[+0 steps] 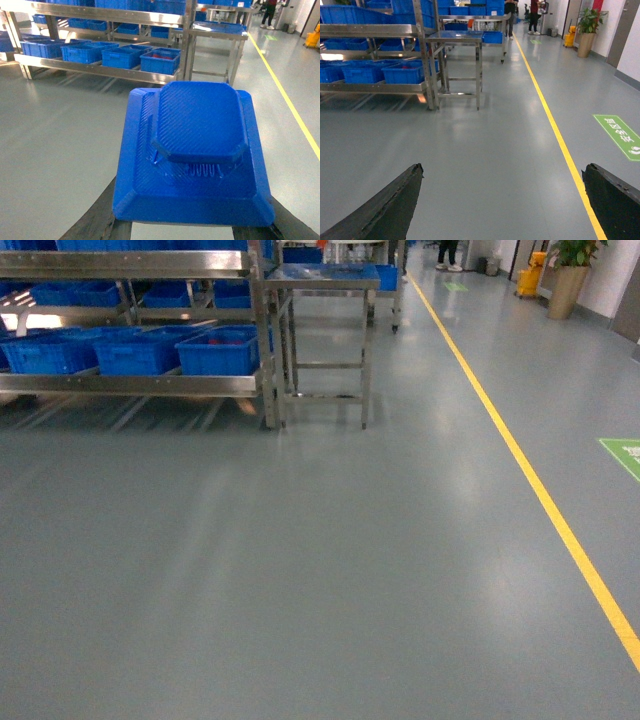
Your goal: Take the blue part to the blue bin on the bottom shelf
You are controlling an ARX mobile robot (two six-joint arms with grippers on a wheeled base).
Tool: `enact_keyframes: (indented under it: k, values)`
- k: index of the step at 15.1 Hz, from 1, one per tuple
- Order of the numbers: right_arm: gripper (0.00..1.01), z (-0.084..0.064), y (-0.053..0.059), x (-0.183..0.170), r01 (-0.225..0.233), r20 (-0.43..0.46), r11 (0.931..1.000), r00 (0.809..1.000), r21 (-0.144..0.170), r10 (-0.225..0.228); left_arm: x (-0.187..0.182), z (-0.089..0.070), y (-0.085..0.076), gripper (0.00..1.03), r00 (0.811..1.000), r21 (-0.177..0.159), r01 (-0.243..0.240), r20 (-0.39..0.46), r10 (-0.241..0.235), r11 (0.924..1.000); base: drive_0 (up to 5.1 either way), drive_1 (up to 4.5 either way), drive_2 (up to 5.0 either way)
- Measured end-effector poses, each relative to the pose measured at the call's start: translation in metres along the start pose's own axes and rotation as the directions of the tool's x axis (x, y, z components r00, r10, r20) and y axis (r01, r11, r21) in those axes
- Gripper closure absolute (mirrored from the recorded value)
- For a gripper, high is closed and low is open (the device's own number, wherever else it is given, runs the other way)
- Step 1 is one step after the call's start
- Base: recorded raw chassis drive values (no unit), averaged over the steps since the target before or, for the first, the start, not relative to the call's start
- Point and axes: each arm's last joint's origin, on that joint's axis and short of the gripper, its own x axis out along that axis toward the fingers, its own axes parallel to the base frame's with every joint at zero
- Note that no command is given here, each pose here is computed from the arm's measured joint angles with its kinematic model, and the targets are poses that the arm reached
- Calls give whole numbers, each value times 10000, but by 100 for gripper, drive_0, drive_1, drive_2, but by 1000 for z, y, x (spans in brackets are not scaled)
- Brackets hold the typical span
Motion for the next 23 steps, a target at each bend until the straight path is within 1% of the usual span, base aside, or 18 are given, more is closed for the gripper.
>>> enact_keyframes:
  k: [8,9,20,21,23]
  values:
    - [3,1,0,0,4,76,10000,10000,0,-4,0,0,0,60,10000,38,0,-36,0,10000,1,432,-429]
    - [3,0,0,0,4,-11,10000,10000,0,-4,0,0,0,60,10000,-5,-3,6,3,10000,-5,425,-436]
    - [3,0,0,0,4,11,10000,10000,0,-4,0,0,0,60,10000,3,0,-3,0,10000,-5,425,-435]
    - [3,1,0,0,-4,53,10000,10000,0,4,0,0,0,60,10000,40,-8,-41,8,10000,0,431,-430]
    - [3,0,0,0,4,50,10000,10000,0,-4,0,0,0,60,10000,-3,0,3,0,10000,5,435,-425]
